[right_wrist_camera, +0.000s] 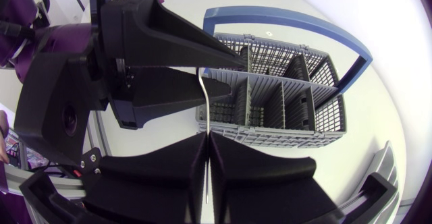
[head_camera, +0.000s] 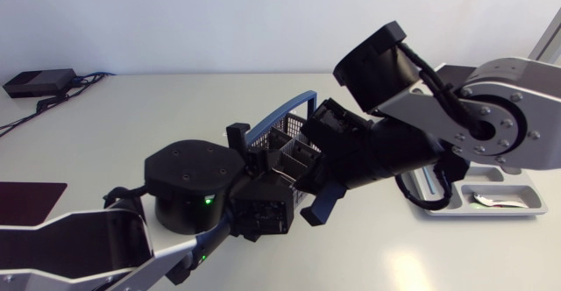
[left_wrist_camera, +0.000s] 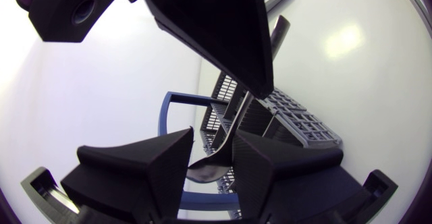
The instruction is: Sort the cutlery from the basket into the organizer compartments.
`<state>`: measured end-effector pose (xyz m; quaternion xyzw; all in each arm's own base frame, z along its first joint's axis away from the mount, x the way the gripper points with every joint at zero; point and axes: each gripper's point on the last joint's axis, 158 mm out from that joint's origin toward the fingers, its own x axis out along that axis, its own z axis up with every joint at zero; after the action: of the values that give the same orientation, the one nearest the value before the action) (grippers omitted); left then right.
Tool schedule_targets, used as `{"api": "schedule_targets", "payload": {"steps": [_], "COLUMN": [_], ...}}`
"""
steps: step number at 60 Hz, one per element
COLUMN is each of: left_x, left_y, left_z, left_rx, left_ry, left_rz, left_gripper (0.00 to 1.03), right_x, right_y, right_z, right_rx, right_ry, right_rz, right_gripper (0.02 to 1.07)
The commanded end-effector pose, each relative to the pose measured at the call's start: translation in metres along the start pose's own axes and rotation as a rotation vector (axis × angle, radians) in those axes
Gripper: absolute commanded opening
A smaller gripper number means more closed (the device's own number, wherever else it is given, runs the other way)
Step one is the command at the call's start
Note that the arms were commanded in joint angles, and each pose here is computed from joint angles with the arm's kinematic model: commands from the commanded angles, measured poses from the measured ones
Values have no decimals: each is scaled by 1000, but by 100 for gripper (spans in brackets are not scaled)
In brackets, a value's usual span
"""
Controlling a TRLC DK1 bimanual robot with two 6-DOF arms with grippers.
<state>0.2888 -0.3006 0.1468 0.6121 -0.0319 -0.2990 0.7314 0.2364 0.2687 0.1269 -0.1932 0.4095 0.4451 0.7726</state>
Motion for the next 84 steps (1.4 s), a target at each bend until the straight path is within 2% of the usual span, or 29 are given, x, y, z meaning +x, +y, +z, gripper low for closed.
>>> {"api": "schedule_targets", "payload": {"steps": [1,19,42,56,84], "left_x": [-6,-16,-17,-11,-11], "left_y": [42,53,41,25,18], "left_z": [7,3,1,-3,-7], "left_rx": [-74,-110,-117,-119,-129], "left_ry": [-23,-26,-22,-8,2], "left_rz": [96,114,91,57,43], "left_gripper": [42,43,43,49,53], "right_x": [4,1,-9,-24,-36], "right_y": [3,-10,-10,-3,-43], "right_z": [-22,-34,-25,-12,-26], "right_rx": [-5,-4,-12,-12,66], "right_ry": [49,38,-26,-87,-115], "right_rz": [18,-8,-20,-8,-91], "right_gripper": [9,8,8,8,8]}}
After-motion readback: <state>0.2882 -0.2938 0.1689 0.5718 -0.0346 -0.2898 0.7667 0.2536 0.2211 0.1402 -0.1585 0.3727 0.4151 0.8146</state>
